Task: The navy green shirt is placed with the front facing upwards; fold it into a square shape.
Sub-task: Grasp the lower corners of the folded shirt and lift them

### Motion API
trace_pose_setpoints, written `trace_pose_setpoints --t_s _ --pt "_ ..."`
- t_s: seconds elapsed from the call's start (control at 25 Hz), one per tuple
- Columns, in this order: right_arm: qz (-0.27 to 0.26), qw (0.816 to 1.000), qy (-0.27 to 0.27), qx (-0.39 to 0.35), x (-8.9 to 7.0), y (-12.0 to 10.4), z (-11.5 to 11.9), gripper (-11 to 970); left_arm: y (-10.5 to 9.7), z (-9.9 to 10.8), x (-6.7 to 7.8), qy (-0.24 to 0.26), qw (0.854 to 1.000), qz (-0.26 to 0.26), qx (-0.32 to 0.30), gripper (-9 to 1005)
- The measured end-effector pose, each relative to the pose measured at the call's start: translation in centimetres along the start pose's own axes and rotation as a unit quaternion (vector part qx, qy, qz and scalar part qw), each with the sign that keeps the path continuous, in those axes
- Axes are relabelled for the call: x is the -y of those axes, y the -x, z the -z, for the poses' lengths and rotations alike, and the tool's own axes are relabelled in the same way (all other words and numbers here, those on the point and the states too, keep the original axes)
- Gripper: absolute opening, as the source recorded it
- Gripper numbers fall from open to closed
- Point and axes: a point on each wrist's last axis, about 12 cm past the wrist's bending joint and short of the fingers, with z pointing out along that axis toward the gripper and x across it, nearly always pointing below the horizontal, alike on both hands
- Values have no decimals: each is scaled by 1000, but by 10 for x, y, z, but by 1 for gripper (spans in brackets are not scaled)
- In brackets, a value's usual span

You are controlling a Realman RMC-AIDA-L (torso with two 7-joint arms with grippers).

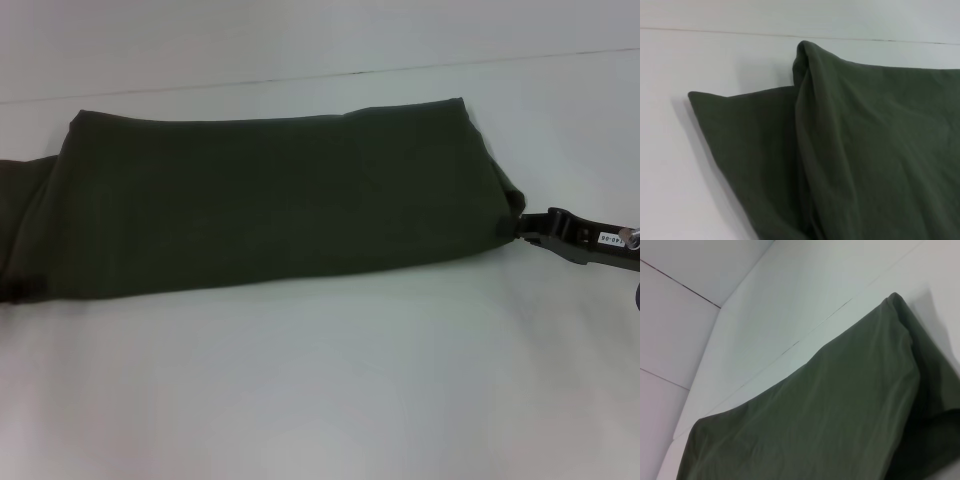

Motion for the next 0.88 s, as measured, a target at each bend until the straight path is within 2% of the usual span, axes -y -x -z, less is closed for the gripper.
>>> trace_pose_setpoints --t_s 0.12,0.56,0.8,0.88 --pt "0 1000 0 0 0 0 0 11 0 0 0 -1 1000 -2 -3 706" --pt "0 1000 1 0 0 -1 0 10 1 0 -1 4 1000 -2 -4 214" --pt "-1 1000 1 1 0 0 0 11 1 0 -1 4 1000 -2 -4 4" --pt "-1 1000 1 1 0 0 0 11 1 0 -1 4 1000 -2 -4 4"
